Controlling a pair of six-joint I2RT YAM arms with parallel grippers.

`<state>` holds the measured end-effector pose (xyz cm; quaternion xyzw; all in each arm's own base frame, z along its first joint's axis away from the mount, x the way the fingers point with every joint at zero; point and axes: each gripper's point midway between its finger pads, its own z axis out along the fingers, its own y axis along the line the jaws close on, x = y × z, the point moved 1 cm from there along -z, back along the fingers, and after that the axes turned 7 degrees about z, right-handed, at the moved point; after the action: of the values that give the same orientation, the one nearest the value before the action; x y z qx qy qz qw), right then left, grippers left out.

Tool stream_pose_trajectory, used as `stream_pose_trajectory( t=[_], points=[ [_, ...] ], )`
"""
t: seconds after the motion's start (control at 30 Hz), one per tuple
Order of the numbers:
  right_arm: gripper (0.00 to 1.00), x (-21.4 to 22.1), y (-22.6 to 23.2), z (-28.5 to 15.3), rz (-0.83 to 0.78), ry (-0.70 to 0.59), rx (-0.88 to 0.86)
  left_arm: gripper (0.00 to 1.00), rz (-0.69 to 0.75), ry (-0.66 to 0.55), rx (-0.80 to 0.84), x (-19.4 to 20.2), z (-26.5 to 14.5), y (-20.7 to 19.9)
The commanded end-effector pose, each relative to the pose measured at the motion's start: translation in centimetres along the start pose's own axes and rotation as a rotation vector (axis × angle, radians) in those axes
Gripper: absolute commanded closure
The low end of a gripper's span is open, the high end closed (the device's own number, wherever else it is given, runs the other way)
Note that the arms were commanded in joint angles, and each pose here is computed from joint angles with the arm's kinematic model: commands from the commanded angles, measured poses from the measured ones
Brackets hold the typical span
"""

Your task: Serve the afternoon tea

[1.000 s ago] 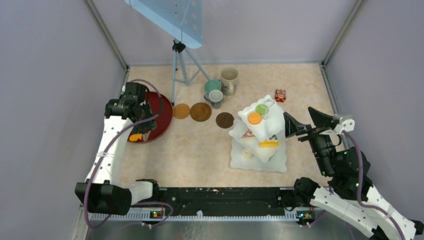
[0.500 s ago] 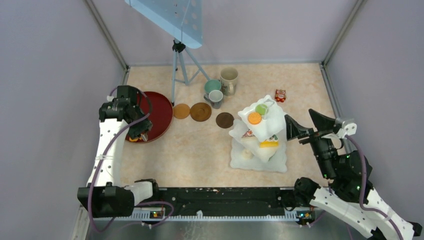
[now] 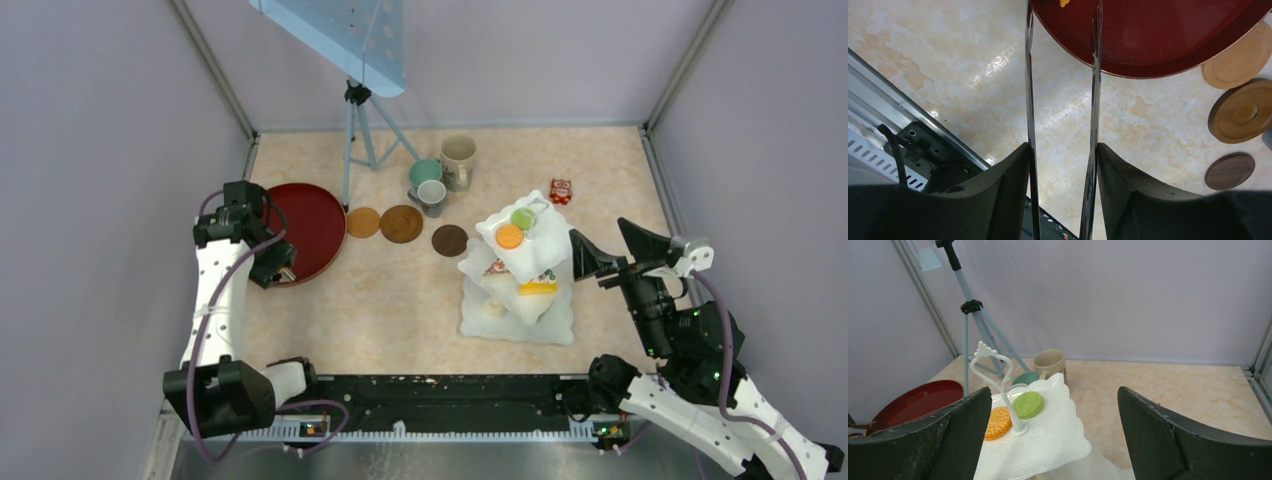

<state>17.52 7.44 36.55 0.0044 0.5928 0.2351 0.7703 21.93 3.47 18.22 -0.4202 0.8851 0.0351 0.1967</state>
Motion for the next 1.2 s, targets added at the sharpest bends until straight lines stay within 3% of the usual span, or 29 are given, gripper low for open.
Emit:
stream_pose_trajectory(
  t=[0.0,0.4,0.57,0.83,1.17],
  points=[
    [0.06,-0.4,0.2,-0.1,0.013,-0.023,-0.013,0.44,-0.063,-0.037,0.013,-0.7,0.5,0.0],
    [0.06,-0.3,-0.1,-0.1,0.006,-0.024,0.003,0.44,-0.034,-0.03,0.041,-1.7,3.5,-0.9],
    [0.06,-0.2,-0.2,-0.1,0.004,-0.023,0.004,0.46,-0.031,-0.013,0.026,-2.2,1.8,-0.9],
    [0.06,-0.3,-0.1,-0.1,0.007,-0.027,0.002,0.46,-0.06,-0.115,0.112,-3.3,-1.9,-1.2],
    [0.06,-0.5,-0.5,-0.4,0.009,-0.036,0.012,0.46,-0.079,-0.083,0.11,-3.5,-0.4,-2.0]
  ],
)
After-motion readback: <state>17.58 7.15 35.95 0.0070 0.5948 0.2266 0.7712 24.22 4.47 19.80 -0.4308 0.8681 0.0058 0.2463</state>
